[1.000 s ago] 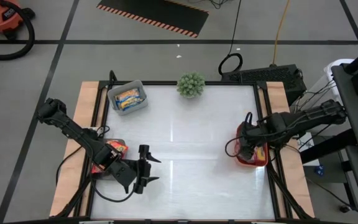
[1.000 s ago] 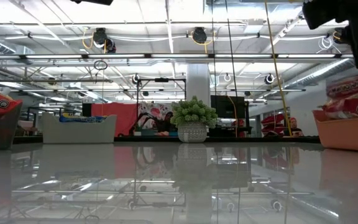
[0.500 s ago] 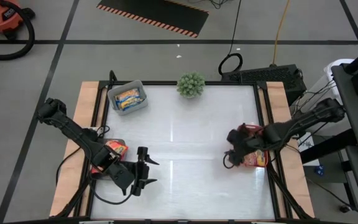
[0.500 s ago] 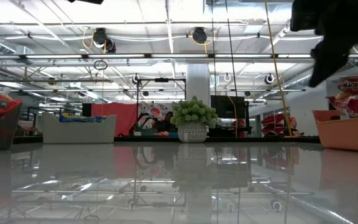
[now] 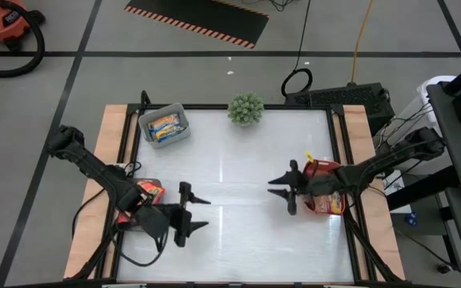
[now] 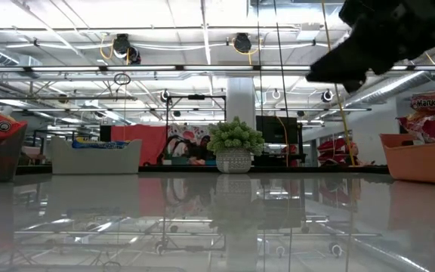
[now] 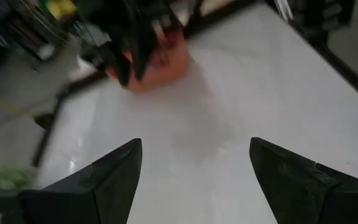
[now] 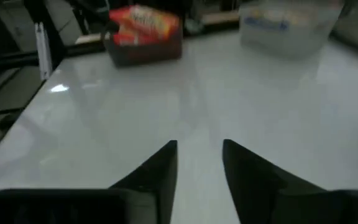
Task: Sort Maruchan noodles
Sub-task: Return to Home Position
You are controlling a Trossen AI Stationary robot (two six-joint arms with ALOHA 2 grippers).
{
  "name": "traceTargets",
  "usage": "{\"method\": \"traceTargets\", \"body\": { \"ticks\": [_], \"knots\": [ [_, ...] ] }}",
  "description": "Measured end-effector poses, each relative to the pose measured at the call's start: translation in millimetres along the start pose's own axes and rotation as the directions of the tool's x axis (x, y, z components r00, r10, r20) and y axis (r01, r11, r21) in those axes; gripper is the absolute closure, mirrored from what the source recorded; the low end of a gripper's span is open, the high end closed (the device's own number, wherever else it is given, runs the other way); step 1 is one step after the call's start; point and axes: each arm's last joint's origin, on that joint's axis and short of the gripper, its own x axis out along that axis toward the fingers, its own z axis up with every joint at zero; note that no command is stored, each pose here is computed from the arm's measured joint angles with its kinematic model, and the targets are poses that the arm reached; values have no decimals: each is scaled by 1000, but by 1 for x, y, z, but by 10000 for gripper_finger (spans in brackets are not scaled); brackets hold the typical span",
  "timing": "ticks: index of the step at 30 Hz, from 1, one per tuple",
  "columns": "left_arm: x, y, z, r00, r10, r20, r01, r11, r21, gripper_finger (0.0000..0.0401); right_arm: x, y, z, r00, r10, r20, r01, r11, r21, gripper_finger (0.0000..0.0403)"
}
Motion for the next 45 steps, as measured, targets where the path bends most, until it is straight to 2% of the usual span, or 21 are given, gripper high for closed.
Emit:
{"method": "traceTargets", "body": {
  "ticks": [4, 8, 15, 20, 24, 29, 34, 39, 45],
  "knots": [
    [-4, 15, 7, 998, 43, 49, -43, 999, -11, 115, 1, -3, 10, 994, -27, 104, 43, 987, -158, 336],
    [-11, 27, 6, 998, 60, 34, -59, 998, -10, 167, 2, -7, 15, 989, -45, 138, 84, 952, -295, 393],
    [-27, 49, -21, 996, 87, -14, -86, 996, 31, 285, 4, -14, 14, 989, -81, 120, 120, 925, -360, 387],
    [-47, 76, -50, 994, 108, 21, -107, 993, -40, 331, 5, -19, 16, 987, -106, 125, 150, 892, -426, 400],
    [-72, 90, -72, 989, 117, 94, -108, 989, -103, 340, -1, -24, 16, 988, -127, 93, 155, 887, -435, 400],
    [-101, 97, -96, 980, 99, 173, -68, 982, -175, 341, -19, -29, 19, 988, -133, 74, 152, 905, -397, 399],
    [-115, 100, -114, 969, 104, 224, -51, 972, -228, 341, -36, -30, 23, 993, -18, 116, 60, 929, -365, 399],
    [-118, 95, -126, 953, 32, 302, 37, 974, -223, 341, -48, -38, 7, 987, -3, 160, 60, 934, -351, 399],
    [-113, 90, -139, 946, 22, 322, 47, 977, -207, 341, -55, -49, -25, 975, 10, 220, 65, 941, -333, 399]
  ]
}}
